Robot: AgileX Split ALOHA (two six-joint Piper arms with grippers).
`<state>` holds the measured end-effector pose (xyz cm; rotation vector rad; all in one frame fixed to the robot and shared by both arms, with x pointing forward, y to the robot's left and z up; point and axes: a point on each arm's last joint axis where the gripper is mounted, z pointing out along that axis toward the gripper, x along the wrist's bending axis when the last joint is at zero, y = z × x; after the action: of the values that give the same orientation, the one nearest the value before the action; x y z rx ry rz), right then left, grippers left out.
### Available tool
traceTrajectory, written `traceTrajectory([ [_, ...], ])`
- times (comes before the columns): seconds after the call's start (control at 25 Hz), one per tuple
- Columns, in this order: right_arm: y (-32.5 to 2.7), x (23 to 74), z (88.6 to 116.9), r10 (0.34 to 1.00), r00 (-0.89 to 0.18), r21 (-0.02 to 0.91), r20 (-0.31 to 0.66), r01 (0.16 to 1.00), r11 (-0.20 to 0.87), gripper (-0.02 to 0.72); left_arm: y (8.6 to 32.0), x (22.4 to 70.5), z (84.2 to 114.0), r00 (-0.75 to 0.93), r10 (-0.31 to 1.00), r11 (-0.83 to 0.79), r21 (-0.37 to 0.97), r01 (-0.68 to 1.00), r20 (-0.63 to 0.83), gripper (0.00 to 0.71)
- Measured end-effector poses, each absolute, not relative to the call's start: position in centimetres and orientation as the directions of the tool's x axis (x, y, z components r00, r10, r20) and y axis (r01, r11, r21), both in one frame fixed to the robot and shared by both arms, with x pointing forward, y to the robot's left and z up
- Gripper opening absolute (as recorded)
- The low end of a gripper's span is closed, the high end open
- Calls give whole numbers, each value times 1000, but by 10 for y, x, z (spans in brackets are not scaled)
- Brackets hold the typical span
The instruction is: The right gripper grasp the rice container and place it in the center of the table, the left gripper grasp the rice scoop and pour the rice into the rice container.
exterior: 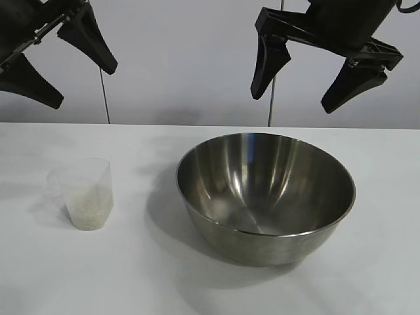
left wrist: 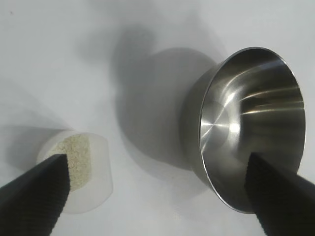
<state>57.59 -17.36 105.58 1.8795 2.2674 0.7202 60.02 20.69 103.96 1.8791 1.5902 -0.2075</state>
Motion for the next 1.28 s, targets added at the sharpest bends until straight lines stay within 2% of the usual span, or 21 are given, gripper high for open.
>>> traceTrajectory([
  [0.24,-176,576,1055,955,-234,424,184,895,138,694,207,600,1040,248,821,-44,377,925,-514,694],
  [0.44,-186,577,1049,976,-209,390,70,906,166,694,207,600,1040,248,821,-44,377,925,-514,694],
  [0.64,-189,586,1019,981,-192,313,2,932,181,694,207,600,1040,248,821,-44,378,925,-514,694],
  [0.92,-204,604,973,993,-114,195,3,974,112,694,207,600,1040,248,821,-44,378,925,-514,694],
  [1.28,-202,614,941,994,-84,152,69,986,73,694,207,600,1040,248,821,-43,378,925,-514,694],
])
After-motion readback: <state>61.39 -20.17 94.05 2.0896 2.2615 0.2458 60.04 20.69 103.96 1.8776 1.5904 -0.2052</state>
